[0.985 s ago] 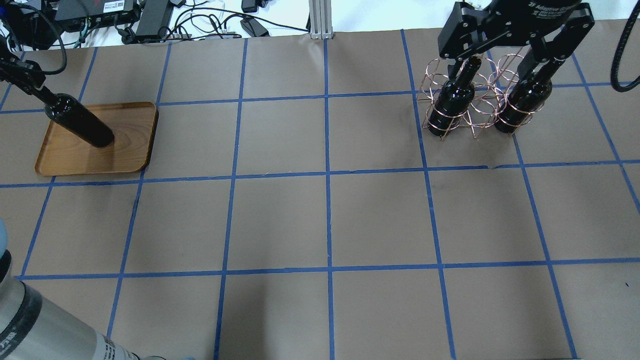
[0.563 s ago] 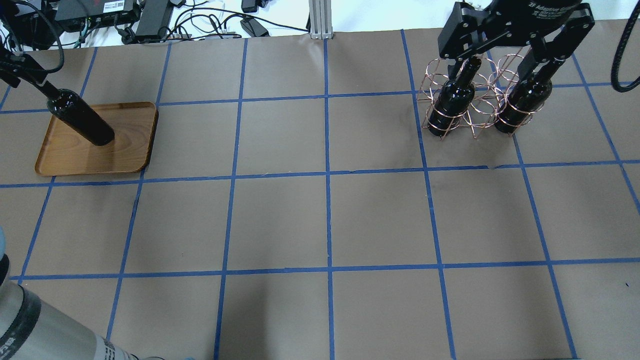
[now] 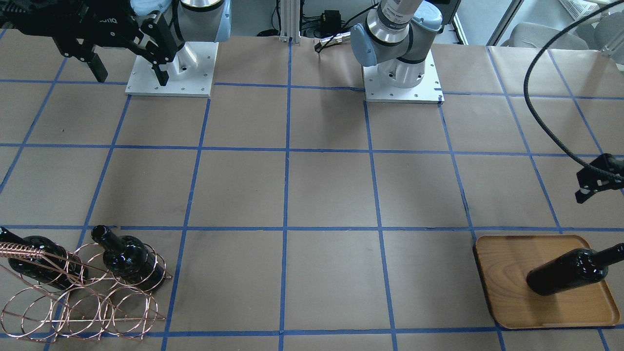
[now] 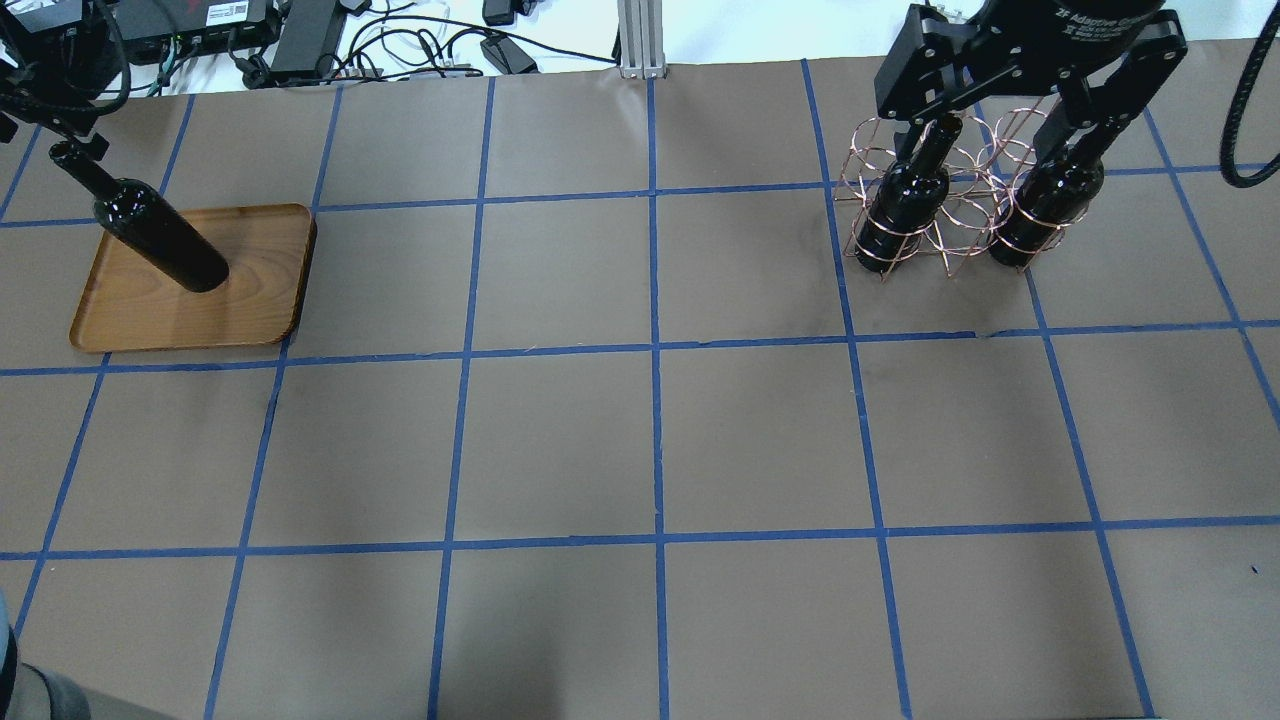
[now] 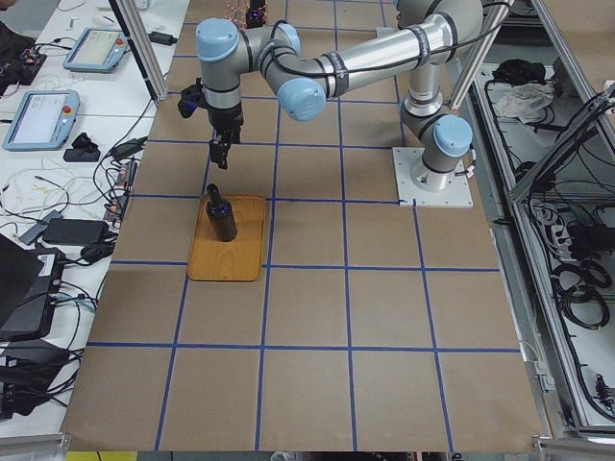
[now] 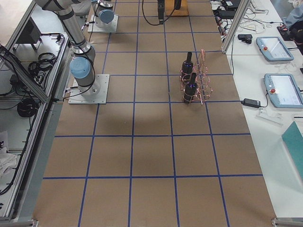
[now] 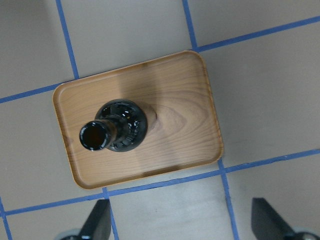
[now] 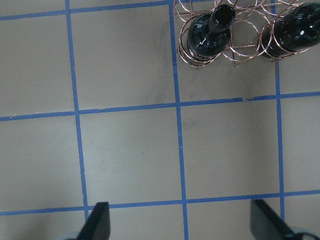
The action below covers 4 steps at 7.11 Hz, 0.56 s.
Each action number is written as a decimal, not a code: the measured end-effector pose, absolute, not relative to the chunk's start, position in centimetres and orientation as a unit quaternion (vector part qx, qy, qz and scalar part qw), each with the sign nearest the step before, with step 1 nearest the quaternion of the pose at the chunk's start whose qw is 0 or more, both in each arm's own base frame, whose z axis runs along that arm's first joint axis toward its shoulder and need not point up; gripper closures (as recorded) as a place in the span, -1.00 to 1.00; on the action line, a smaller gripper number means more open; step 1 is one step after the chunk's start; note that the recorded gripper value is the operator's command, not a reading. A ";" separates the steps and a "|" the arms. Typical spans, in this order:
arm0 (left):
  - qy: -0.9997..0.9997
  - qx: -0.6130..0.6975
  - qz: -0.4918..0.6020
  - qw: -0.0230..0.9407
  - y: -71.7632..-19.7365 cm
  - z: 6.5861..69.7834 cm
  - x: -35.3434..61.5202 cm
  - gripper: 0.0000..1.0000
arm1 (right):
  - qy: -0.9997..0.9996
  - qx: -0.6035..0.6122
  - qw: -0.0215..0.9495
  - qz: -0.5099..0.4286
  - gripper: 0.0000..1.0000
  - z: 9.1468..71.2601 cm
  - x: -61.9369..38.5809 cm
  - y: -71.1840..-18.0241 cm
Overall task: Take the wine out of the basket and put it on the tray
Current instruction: 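Open the left gripper and raise it away from the bottle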
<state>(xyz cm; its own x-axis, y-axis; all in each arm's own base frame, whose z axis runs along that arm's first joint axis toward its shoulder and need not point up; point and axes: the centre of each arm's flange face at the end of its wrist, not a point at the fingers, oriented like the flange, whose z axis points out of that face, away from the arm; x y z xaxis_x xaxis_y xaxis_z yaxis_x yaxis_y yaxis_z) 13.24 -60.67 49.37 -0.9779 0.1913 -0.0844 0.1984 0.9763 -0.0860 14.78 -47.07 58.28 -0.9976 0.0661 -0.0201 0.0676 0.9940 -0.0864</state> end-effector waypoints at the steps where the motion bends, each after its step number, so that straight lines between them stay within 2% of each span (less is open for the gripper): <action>1: 0.996 0.068 -0.049 0.033 -59.0 50.7 9.4 -1.00 | 0.998 0.034 0.009 -0.043 -1.00 58.3 14.8 -47.1; 4: 0.998 0.006 -0.064 0.020 -54.5 52.6 -1.9 -1.00 | 0.998 0.033 0.008 -0.043 -1.00 58.2 14.8 -47.0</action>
<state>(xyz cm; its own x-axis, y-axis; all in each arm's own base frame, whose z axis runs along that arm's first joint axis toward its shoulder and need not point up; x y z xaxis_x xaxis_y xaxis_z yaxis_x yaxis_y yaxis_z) -1.87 -54.49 52.58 -0.9991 0.0096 -0.0408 0.0147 0.9916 -0.1282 14.77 -47.05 58.20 -0.9976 0.0661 -0.0195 0.0675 0.9941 -0.0844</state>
